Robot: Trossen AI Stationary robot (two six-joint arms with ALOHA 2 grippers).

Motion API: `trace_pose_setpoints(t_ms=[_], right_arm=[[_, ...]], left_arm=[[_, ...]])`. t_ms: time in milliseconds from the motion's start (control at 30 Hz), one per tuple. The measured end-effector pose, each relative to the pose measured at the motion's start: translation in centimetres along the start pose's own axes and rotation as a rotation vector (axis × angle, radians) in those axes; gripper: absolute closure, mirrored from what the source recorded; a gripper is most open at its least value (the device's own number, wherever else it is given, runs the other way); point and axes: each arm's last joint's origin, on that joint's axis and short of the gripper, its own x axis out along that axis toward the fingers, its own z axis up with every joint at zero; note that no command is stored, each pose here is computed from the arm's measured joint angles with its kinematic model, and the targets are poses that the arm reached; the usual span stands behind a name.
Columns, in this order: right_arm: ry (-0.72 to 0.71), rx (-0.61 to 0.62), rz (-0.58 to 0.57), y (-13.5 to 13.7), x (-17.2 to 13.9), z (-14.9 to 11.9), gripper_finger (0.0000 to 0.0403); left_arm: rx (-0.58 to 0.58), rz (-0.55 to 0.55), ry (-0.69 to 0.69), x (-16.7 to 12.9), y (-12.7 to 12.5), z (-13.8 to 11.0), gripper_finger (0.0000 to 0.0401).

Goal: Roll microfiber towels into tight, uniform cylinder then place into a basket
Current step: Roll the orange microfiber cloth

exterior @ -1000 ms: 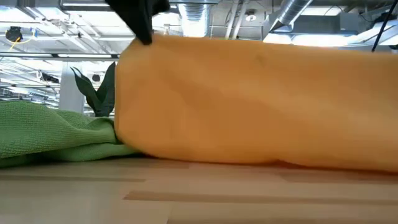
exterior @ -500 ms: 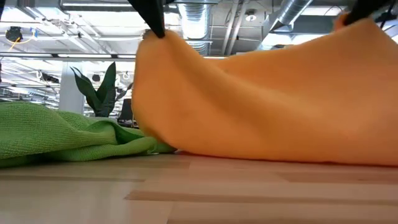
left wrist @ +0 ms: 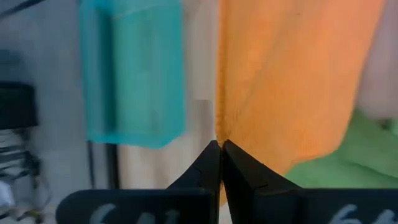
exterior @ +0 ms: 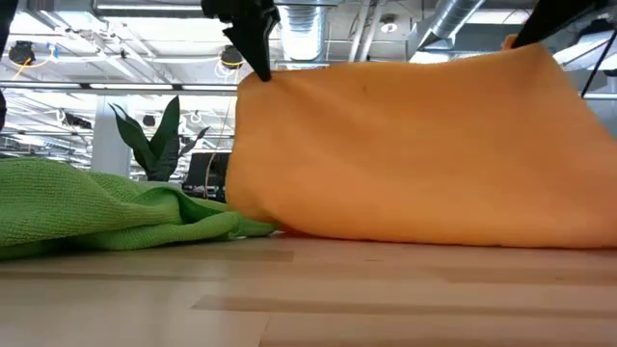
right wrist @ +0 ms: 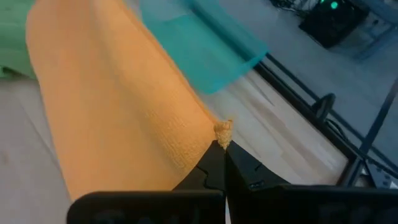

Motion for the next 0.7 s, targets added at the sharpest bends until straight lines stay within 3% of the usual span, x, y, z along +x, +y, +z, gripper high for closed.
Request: trace_pose_setpoints(t_ms=[467, 700], right_arm=[[-0.119, -0.058, -0.041, -6.0, 0.1, 2.2, 0.0391], [-0.199, 0.001, -0.041, -8.7, -0.5, 2.4, 0.0391]], left_arm=[[-0.128, 0.16, -0.183, -3.4, 7.3, 1.5, 0.0401], [-0.121, 0.149, -0.303, -3.0, 8.7, 2.8, 0.0401]])
